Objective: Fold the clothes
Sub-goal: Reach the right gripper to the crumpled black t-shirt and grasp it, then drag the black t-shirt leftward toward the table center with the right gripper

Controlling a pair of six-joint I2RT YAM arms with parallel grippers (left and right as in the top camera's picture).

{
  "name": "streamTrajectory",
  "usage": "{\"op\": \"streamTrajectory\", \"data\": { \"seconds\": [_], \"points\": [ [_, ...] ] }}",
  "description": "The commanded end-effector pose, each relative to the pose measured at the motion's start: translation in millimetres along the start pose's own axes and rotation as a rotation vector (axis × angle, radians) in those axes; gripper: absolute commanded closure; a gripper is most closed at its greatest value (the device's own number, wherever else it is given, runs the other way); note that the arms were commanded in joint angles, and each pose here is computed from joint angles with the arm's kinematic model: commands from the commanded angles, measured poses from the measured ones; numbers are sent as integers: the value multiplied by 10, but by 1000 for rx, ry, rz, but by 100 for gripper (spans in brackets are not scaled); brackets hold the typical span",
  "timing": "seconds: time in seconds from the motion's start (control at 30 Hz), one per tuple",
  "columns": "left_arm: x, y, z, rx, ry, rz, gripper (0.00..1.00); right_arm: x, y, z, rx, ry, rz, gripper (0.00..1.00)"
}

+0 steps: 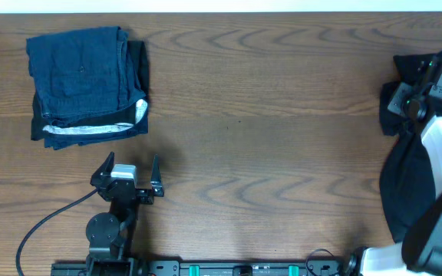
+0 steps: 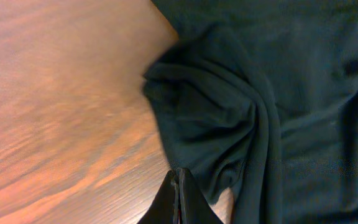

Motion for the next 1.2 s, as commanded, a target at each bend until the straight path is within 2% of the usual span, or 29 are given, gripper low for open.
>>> {"op": "streamTrajectory", "data": {
  "seconds": [0.0, 0.53, 0.7, 0.73, 0.87, 1.17],
  "points": [
    [-7, -29, 141, -15, 44, 17, 2, -301, -126, 86, -24, 47, 25, 99],
    [-7, -29, 141, -15, 44, 17, 2, -1242, -131, 622, -22, 178, 21, 99],
    [-7, -29, 141, -15, 44, 17, 2, -1321, 259, 901, -43, 281, -189, 97],
    [-7, -29, 141, -15, 44, 17, 2, -1310, 376, 980, -61, 315, -238, 99],
    [-7, -29, 142, -15, 44, 17, 2, -1240, 704, 1215, -67, 407, -315, 99],
    [-7, -29, 141, -15, 44, 17, 2, -874, 1734, 1865, 208, 532, -414, 99]
  ]
}}
Point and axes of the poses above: each gripper's point midway between its finger pads, its own x axis back along the fingers, its own y axis along the line the jaws close on, z = x × y, the point moved 1 cm from there along x, back along the fingers, and after that the axes turned 1 degree about x, right-handed, at the moved point
